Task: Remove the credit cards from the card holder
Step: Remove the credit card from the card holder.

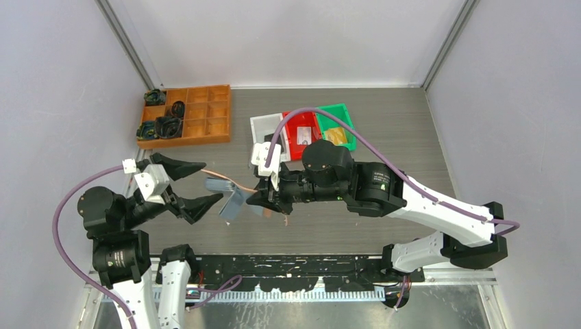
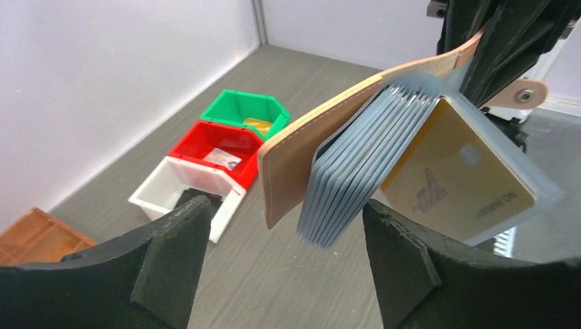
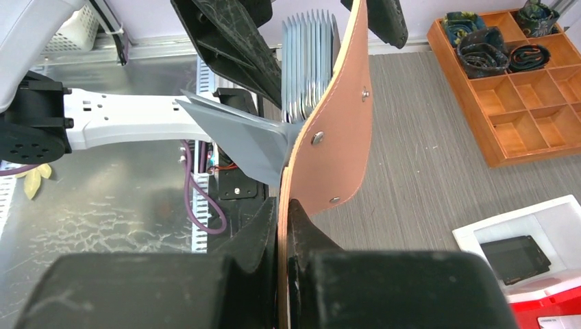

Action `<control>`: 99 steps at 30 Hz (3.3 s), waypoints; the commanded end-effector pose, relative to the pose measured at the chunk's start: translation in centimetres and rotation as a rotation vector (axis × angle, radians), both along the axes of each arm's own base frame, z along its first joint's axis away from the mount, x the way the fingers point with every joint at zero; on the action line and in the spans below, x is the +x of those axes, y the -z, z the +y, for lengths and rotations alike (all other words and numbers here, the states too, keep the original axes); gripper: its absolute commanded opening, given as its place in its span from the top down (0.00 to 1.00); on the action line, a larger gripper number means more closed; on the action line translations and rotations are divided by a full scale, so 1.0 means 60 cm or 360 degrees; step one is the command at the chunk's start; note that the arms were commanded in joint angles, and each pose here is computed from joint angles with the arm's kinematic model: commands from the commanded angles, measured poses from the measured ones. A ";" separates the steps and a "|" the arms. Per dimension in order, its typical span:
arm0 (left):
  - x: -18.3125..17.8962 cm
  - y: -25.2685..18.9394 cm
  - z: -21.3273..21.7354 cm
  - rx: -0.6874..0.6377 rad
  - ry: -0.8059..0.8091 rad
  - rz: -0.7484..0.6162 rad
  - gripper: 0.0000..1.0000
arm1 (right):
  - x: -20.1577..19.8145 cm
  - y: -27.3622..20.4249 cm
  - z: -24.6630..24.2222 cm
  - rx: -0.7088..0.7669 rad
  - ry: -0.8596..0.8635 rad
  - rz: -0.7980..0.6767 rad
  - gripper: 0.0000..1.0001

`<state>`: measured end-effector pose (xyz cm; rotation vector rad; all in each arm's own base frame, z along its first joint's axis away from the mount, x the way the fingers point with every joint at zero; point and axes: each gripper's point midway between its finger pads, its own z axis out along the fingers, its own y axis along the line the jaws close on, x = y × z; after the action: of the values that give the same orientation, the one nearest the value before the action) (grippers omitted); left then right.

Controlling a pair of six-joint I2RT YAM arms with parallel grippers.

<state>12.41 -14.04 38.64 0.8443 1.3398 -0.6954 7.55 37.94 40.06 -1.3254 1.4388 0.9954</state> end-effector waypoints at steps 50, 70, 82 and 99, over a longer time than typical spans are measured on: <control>-0.105 -0.012 -0.039 0.0052 0.0359 0.0011 0.24 | -0.041 -0.120 -0.002 0.0438 -0.0187 -0.0035 1.00; -0.096 -0.028 -0.041 -0.0089 0.0365 0.0192 0.64 | -0.029 -0.111 0.016 0.0511 -0.0113 0.0046 0.88; 0.047 0.105 0.062 0.0372 -0.0339 0.0116 1.00 | 0.141 -0.019 0.002 0.0416 0.0777 0.0088 0.02; 0.000 0.147 0.032 0.0299 0.0200 0.1240 1.00 | 0.176 0.055 0.058 0.0529 0.0329 0.0794 0.01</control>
<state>16.50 -9.61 27.43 0.8363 2.1365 -0.8661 21.66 39.20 32.38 -0.6003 1.7948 1.1116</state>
